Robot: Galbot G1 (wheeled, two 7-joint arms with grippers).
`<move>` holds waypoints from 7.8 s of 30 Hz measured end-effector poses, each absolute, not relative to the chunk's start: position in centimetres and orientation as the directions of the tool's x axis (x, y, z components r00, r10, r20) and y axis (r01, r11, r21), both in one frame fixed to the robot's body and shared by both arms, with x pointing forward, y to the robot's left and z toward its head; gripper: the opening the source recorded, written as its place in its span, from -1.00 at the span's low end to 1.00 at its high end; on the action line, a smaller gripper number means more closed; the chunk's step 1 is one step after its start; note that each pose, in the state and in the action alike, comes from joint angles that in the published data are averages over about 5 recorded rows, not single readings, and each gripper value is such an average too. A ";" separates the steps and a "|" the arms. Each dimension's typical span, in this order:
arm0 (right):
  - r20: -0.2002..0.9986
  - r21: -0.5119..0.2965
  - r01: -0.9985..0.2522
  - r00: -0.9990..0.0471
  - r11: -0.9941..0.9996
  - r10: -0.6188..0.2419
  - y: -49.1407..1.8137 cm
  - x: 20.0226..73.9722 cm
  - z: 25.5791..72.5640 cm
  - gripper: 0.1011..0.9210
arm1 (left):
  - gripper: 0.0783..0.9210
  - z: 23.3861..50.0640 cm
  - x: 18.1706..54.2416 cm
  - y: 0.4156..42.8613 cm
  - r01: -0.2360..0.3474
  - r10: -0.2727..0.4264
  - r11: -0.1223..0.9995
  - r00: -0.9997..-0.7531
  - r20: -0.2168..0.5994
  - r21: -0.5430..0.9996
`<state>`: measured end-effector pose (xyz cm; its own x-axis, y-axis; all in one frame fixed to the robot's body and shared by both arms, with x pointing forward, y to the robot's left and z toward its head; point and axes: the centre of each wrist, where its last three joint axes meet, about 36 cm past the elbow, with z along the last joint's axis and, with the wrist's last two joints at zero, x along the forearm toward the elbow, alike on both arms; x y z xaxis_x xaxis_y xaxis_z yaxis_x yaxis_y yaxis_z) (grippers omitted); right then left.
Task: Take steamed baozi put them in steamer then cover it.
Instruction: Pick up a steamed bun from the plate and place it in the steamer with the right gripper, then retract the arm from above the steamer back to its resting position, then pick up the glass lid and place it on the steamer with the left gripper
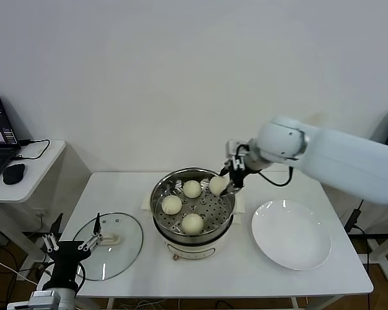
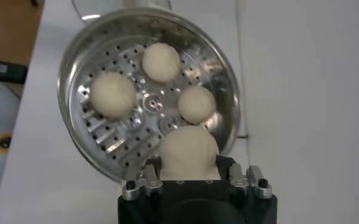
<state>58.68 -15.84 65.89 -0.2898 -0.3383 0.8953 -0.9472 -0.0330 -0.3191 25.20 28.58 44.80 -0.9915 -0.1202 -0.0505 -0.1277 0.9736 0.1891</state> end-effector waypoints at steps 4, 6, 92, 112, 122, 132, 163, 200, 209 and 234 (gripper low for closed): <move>0.906 -0.300 -0.953 -0.273 -0.037 -0.322 -14.6 58.9 64.2 0.16 | 0.77 44.8 25.1 28.6 -0.129 -0.122 0.974 -0.991 -0.049 0.188; 0.911 -0.293 -0.955 -0.268 -0.037 -0.313 -14.2 59.1 63.5 0.16 | 0.77 44.7 25.1 28.6 -0.130 -0.123 0.974 -0.991 -0.048 0.188; -0.137 -0.124 -0.078 -0.986 0.989 -0.095 -35.3 32.3 38.4 0.76 | 0.77 37.0 25.2 34.0 -0.004 -0.017 0.454 -1.000 0.004 0.891; -0.052 -0.072 0.057 -0.997 0.996 0.053 -35.9 28.3 36.6 0.76 | 0.77 33.1 27.1 38.8 0.148 0.101 -0.115 -0.982 0.160 0.982; -0.036 -0.053 0.067 -0.997 0.996 0.065 -35.8 27.5 36.6 0.76 | 0.77 31.2 29.6 38.7 0.166 0.128 -0.156 -0.974 0.186 0.974; -0.024 -0.047 0.067 -0.998 0.997 0.066 -35.5 27.1 36.4 0.76 | 0.77 30.0 32.3 39.8 0.173 0.113 -0.169 -0.975 0.193 0.970; 0.003 -0.047 0.041 -0.999 0.998 0.042 -34.5 26.9 35.5 0.76 | 0.73 27.9 36.9 40.5 0.149 0.088 -0.064 -0.984 0.154 0.987; -0.020 -0.068 0.033 -0.999 0.997 0.032 -34.5 27.0 36.2 0.76 | -0.85 33.4 35.1 41.9 -0.045 -0.017 0.045 -0.999 -0.044 0.998; -0.012 -0.074 0.020 -1.000 0.997 0.019 -33.8 26.6 36.1 0.76 | -0.85 42.4 35.9 39.5 -0.112 -0.029 0.013 -0.993 -0.111 0.994; 0.013 -0.198 0.046 -0.999 0.979 0.049 -30.3 27.1 34.9 0.76 | -0.85 49.9 40.4 22.8 -0.025 0.135 0.029 -0.990 -0.029 0.999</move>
<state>27.12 -30.32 34.86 -0.9987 0.0494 0.0127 0.0459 0.9791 -0.1980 40.41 22.81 49.90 -0.9904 0.1348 -0.0291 -0.0254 0.0292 0.9993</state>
